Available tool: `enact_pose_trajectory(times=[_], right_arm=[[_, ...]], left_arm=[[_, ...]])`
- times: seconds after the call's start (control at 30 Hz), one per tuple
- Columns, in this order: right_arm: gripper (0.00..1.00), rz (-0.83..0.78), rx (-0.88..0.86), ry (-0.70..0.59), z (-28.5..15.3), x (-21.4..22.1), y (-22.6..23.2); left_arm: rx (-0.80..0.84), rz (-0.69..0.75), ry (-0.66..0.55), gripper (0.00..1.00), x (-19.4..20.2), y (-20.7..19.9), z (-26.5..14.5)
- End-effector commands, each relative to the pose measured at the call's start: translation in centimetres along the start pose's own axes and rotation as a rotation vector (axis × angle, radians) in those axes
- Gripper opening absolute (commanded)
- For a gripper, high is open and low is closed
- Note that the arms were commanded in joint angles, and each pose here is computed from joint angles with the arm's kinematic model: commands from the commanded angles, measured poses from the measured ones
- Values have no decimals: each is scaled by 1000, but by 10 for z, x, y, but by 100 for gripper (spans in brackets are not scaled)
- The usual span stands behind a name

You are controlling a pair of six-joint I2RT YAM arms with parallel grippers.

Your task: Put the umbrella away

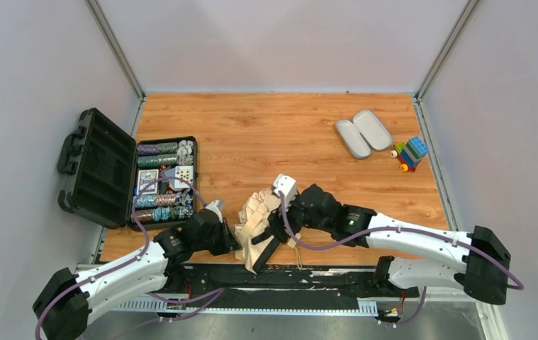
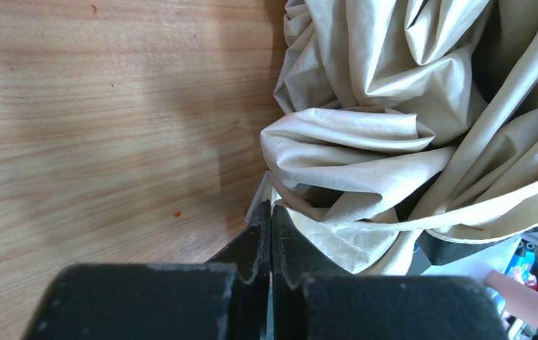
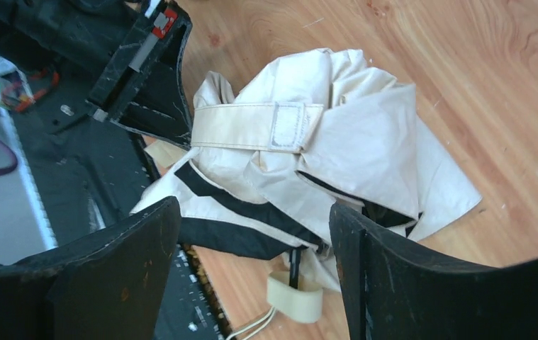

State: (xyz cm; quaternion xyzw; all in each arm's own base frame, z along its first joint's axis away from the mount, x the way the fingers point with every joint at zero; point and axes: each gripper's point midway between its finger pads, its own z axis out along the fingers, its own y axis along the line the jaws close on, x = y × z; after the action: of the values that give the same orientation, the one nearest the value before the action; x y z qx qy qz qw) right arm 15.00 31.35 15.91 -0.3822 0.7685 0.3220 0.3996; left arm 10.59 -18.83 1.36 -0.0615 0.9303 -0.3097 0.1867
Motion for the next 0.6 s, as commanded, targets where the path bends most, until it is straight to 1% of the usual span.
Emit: enact_pose_trajectory(times=[0.0,0.13,0.27,0.37,0.47,0.57], right_arm=[[79,-275,66,-56,22,-11,-3],[82,-346,133,6,44,11,-19],[84,-381,184,130,65,53,-37],[85,-371,181,230,78,93,-44],[85,-345,181,285,84,119,-47],[85,-325,183,315,85,136,-50]], left_arm=[[-185,36,16,0,10,46,-1],[-188,37,17,0,10,46,-1],[-186,40,19,0,8,43,-2],[-183,41,20,0,7,41,-3],[-181,44,20,0,6,39,-5],[-178,47,18,0,4,35,-7]])
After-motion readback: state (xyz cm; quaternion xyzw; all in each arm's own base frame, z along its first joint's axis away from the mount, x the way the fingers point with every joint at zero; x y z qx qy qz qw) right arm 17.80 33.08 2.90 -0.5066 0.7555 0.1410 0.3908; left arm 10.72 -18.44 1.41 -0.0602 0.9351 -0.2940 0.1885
